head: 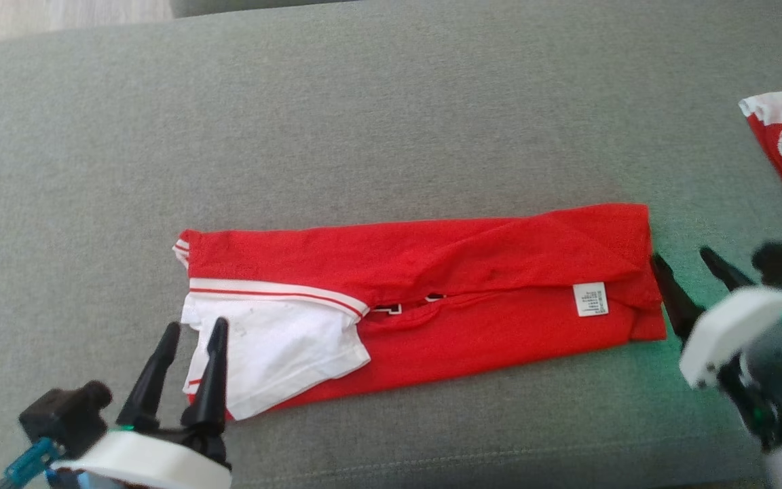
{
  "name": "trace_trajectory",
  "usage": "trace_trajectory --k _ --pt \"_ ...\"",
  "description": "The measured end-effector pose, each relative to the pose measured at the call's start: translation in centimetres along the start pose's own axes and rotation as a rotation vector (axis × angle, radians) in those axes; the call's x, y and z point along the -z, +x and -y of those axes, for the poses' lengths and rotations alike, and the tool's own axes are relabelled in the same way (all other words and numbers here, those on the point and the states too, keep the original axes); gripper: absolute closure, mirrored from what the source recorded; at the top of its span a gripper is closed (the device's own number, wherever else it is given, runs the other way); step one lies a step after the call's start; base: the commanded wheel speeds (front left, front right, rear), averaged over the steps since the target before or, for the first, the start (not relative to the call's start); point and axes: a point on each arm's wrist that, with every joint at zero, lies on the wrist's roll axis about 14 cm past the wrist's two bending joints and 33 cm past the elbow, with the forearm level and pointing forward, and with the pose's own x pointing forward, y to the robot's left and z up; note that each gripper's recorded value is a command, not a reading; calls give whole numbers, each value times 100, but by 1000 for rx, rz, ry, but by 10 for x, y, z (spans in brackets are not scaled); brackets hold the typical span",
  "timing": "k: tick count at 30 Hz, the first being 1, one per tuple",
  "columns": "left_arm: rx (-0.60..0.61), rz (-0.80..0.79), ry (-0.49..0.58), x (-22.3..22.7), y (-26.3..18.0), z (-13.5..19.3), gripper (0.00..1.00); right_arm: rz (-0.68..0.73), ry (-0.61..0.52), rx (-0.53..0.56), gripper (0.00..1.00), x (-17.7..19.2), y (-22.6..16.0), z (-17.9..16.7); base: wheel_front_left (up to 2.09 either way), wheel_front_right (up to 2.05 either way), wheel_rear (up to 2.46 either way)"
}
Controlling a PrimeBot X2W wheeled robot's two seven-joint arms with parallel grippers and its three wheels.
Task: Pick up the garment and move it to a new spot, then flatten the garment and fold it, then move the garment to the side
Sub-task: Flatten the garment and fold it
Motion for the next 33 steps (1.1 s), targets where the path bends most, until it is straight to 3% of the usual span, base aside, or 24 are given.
trace_trajectory --k 8,18,24,26,28,31,32,33 --pt "-22 51 1 -3 7 3 0 -102 -55 -28 0 -14 37 -9 0 0 0" --pt "-63 57 -9 5 2 -2 0 -289 -105 -17 0 21 49 0 0 0 0" --pt "-54 64 -4 5 10 -1 0 -399 -61 -38 0 37 49 -3 0 0 0" --pt "-53 63 -5 5 11 -1 0 -405 -60 -40 11 36 50 -3 0 0 0" --pt "-50 66 -3 5 14 0 0 -411 -62 -50 53 35 53 -6 0 0 0" --pt "-49 66 -3 4 15 0 0 -411 -59 -62 83 34 54 -9 0 0 0" --pt "-49 65 -3 5 15 0 0 -409 -58 -66 100 33 54 -10 0 0 0" --pt "-49 65 -2 5 15 0 0 -407 -57 -68 100 32 54 -11 0 0 0"
